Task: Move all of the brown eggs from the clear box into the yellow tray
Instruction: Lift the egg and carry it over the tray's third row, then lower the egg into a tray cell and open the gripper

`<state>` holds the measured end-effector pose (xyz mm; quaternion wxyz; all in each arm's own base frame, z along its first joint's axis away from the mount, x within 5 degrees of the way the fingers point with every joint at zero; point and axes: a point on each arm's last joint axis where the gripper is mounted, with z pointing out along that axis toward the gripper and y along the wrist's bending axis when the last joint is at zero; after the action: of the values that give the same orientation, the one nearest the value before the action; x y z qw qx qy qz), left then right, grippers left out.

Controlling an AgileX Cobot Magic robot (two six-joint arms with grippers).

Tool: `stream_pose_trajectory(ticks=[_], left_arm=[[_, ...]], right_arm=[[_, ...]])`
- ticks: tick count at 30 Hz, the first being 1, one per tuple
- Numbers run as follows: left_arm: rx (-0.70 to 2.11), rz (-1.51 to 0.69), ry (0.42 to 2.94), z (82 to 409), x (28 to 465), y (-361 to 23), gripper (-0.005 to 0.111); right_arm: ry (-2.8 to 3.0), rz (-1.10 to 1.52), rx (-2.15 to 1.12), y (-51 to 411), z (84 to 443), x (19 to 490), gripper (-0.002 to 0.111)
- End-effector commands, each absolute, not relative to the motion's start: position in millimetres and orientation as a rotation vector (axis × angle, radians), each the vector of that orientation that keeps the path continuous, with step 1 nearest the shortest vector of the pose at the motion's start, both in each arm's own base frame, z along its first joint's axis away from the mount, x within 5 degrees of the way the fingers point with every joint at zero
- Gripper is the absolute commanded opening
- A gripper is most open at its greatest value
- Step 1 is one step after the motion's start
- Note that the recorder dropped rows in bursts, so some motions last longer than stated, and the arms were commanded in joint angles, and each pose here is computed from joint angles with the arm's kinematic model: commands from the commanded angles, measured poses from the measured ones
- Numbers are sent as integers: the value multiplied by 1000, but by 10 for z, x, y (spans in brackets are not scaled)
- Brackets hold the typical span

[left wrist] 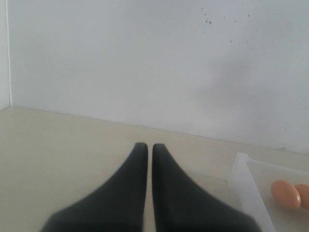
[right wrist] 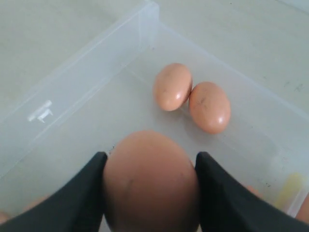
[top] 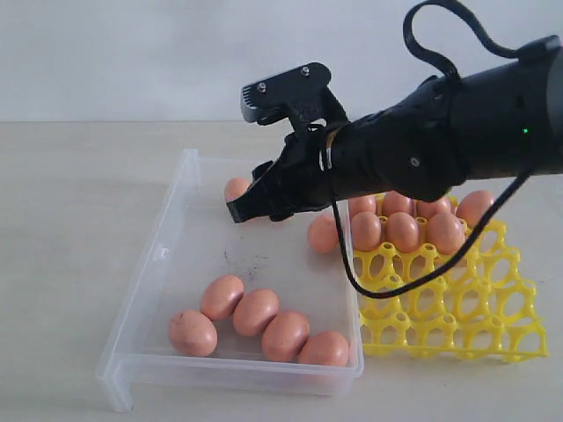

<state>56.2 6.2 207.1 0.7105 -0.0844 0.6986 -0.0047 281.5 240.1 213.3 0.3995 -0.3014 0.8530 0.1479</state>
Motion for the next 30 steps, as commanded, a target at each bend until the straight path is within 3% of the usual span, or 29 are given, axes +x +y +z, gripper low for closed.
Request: stream_pose_trajectory(ticks=[1, 12, 23, 30], left_arm=[[-199, -26, 1548, 2062, 562, 60, 4], [-199, -26, 1545, 2064, 561, 61, 4], [-199, -26, 1548, 2062, 562, 60, 4], [-199, -26, 1548, 2062, 562, 60, 4]], right_arm=[[2072, 415, -751, 2347, 2157, 2735, 0], [1952, 453, -697, 2230, 2365, 2684, 0], [1944, 322, -412, 1216, 2216, 2603, 0], [1875, 208, -416, 896, 1996, 2465, 0]])
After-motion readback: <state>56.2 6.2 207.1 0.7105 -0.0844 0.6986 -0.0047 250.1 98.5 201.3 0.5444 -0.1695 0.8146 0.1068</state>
